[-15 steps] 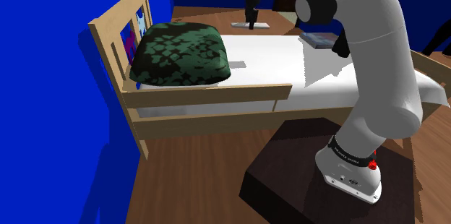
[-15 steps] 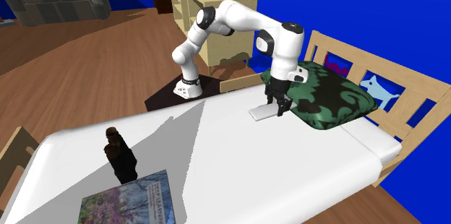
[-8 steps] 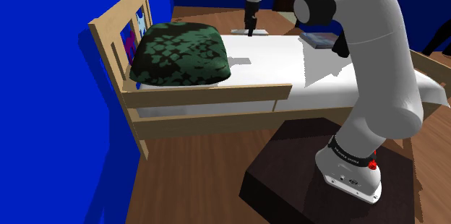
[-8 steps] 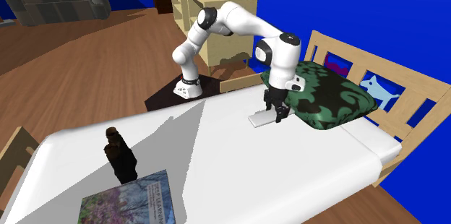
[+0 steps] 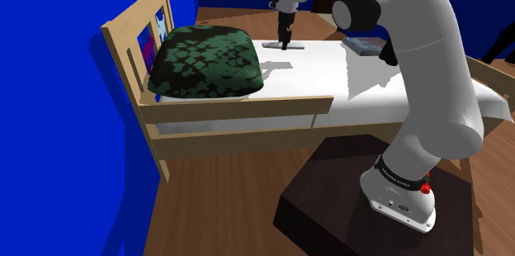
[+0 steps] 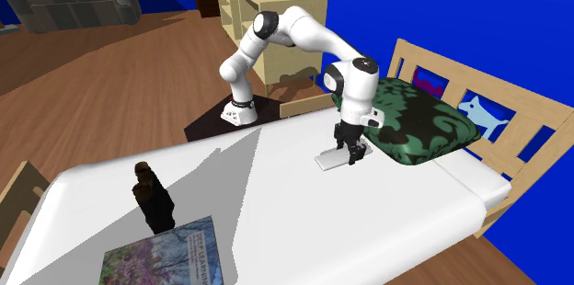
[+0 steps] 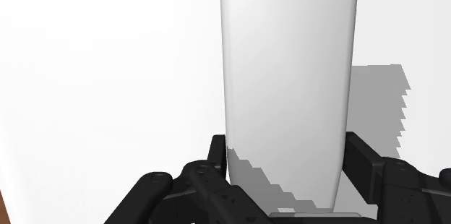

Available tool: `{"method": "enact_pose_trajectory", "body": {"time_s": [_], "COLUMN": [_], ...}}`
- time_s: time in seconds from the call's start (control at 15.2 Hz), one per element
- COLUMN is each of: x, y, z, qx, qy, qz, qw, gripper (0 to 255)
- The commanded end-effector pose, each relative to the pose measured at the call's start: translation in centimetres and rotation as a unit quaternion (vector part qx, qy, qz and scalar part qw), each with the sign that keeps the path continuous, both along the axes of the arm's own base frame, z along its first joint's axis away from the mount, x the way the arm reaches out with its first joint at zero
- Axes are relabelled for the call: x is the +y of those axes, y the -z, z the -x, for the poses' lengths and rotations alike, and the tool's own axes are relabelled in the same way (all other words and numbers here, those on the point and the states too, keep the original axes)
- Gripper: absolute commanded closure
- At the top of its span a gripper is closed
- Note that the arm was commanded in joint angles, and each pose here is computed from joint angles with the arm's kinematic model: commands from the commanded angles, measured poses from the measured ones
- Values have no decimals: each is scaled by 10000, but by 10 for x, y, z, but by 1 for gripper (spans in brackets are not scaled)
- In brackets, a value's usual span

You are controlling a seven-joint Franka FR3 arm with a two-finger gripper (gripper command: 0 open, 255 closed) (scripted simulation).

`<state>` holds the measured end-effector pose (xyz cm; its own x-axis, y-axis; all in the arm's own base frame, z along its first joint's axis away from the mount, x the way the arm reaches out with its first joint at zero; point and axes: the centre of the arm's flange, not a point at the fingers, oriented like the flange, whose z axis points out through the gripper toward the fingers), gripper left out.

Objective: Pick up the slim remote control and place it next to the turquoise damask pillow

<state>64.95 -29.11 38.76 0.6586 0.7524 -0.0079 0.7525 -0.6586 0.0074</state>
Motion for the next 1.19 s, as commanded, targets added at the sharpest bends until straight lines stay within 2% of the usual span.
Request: {"method": "enact_pose_trajectory", "body": {"time_s": [0.0, 0.46, 0.99, 1.06, 1.12], "x": [0, 0, 0, 0, 0], "y": [10, 47, 47, 47, 47], "z": [0, 0, 0, 0, 0], "qx": [-3, -3, -3, -3, -3], "qy": [0, 0, 0, 0, 0], "qz": [1, 1, 1, 1, 1], "qw": [10000, 10000, 10000, 10000, 10000], "gripper": [255, 255, 255, 0, 0]}}
